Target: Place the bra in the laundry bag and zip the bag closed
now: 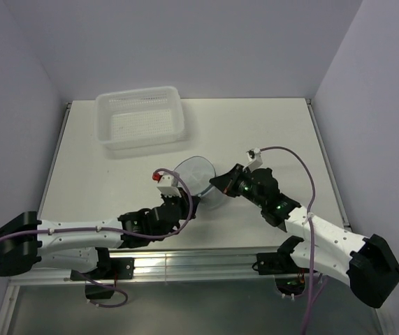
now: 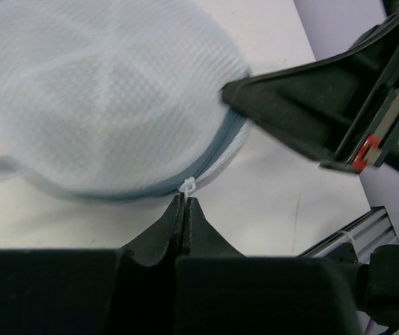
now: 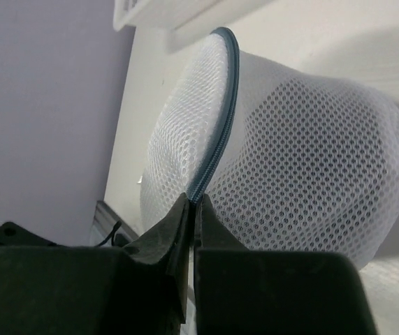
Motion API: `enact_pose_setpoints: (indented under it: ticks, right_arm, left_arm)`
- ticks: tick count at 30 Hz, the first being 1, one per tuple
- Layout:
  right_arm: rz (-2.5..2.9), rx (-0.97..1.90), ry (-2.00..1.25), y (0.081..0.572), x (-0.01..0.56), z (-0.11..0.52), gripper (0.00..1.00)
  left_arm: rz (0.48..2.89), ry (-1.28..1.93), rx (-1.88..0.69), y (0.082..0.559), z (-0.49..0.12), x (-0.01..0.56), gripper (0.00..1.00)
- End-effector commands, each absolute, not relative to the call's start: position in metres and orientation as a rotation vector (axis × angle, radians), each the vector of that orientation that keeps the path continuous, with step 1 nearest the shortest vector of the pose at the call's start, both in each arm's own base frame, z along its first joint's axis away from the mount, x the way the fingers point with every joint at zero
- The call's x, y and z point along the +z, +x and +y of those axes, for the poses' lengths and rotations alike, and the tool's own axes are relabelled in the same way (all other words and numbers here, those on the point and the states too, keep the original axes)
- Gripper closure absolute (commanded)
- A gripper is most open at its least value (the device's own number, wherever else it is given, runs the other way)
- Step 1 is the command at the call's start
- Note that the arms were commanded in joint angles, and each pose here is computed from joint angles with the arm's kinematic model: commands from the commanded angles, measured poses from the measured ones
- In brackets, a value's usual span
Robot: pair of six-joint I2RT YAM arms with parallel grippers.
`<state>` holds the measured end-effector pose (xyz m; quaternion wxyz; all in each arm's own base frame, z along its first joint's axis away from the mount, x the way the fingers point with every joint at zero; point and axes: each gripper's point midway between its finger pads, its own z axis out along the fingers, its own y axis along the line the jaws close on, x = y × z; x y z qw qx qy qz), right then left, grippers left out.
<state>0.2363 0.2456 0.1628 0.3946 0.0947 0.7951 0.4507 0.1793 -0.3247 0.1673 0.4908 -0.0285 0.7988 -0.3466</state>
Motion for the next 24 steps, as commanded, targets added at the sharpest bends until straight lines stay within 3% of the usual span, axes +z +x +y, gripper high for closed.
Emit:
enact_pose_setpoints:
  ticks: [1, 8, 11, 12, 14, 20, 24]
  right_arm:
    - [1.914, 1.066, 0.252, 0.268, 0.185, 0.223, 1.0]
    - [1.936, 0.987, 0.242, 0.305, 0.181, 0.186, 1.0]
    - [1.957, 1.029, 0.196, 0.302, 0.185, 0.196, 0.67]
    - [1.952, 1.036, 0.194, 0.297, 0.188, 0.199, 0.41]
    - [1.951, 1.025, 0.202, 0.289, 0.188, 0.199, 0.13]
    - [1.969, 1.054, 0.219, 0.242, 0.181, 0.217, 0.11]
    - [1.985, 1.174, 0.257, 0.226, 0.17, 0.231, 0.21]
  left_arm:
    - [1.956, -0.11, -0.78, 0.177, -0.295, 0.159, 1.0]
    - [1.953, -0.194, -0.759, 0.178, -0.262, 0.154, 1.0]
    - [1.93, -0.167, -0.815, 0.178, -0.276, 0.168, 1.0]
    - [1.938, -0.147, -0.816, 0.178, -0.285, 0.167, 1.0]
    - [1.926, -0.13, -0.848, 0.179, -0.298, 0.176, 1.0]
    - [1.892, -0.105, -0.928, 0.183, -0.336, 0.197, 1.0]
    - [1.879, -0.085, -0.96, 0.184, -0.349, 0.203, 1.0]
